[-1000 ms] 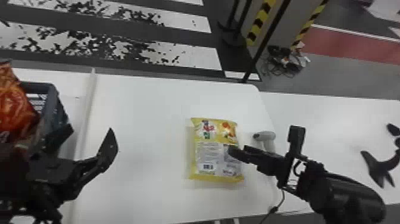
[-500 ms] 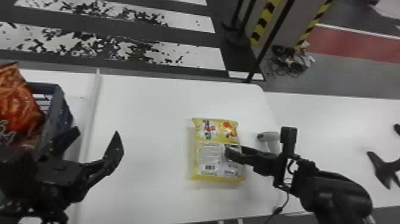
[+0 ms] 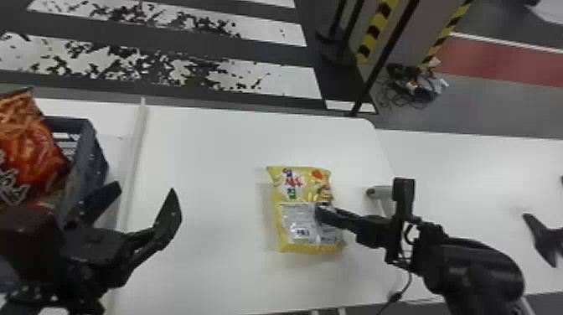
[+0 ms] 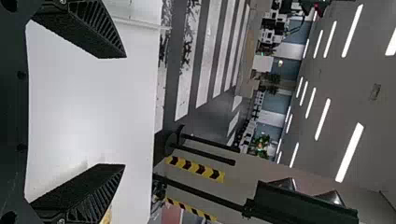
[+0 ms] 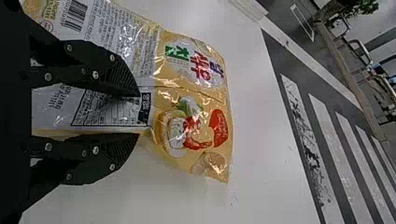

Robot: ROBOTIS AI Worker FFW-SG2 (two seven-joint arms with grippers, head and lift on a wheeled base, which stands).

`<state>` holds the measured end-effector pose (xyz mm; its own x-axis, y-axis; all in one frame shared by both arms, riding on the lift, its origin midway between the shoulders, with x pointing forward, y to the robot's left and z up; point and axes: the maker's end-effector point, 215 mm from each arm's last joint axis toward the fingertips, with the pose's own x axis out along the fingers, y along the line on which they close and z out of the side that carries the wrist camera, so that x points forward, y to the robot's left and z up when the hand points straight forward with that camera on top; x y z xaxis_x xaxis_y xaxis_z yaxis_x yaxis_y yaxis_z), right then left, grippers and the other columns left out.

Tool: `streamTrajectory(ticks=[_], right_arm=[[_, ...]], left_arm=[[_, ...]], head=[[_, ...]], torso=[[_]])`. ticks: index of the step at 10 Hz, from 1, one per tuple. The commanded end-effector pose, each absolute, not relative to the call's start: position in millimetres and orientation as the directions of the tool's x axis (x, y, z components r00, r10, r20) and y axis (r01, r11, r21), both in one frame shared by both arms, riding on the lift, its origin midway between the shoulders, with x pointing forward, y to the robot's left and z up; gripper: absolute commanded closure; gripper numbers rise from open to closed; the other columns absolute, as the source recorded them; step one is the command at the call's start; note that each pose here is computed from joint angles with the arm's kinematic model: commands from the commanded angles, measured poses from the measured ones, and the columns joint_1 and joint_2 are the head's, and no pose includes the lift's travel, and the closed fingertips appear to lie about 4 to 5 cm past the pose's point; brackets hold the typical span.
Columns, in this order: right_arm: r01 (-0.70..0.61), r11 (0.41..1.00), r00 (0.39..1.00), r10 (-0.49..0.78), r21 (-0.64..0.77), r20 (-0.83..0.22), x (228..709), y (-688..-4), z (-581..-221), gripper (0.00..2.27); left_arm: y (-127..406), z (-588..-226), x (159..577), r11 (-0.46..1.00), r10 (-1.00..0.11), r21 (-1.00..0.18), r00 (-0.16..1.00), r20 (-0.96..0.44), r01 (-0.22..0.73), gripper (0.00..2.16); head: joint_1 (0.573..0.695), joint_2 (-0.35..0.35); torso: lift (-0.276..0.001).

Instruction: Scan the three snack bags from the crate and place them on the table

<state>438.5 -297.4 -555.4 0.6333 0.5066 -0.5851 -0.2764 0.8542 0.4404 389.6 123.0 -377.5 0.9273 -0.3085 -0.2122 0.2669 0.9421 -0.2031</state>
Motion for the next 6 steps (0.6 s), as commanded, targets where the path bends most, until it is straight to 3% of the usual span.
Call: streamTrajectory(ticks=[1, 6], right_arm=[[-0.278, 0.845, 0.632, 0.519, 0.457, -0.575, 435.8, -295.1, -544.8, 1.77], [-0.228, 0.786, 0.701, 0.542, 0.575, -0.463, 442.1, -323.7, -469.0, 1.77]], left_arm=[[121.7, -378.1, 388.4, 0.942, -0.31, -0.2, 0.926, -0.214, 0.269, 0.03], [117.0, -379.4, 385.4, 0.941, -0.317, -0.199, 0.922, -0.222, 0.275, 0.03]], head=[[0.695, -0.234], [0.695, -0.251]], torso=[[-0.062], [-0.062]])
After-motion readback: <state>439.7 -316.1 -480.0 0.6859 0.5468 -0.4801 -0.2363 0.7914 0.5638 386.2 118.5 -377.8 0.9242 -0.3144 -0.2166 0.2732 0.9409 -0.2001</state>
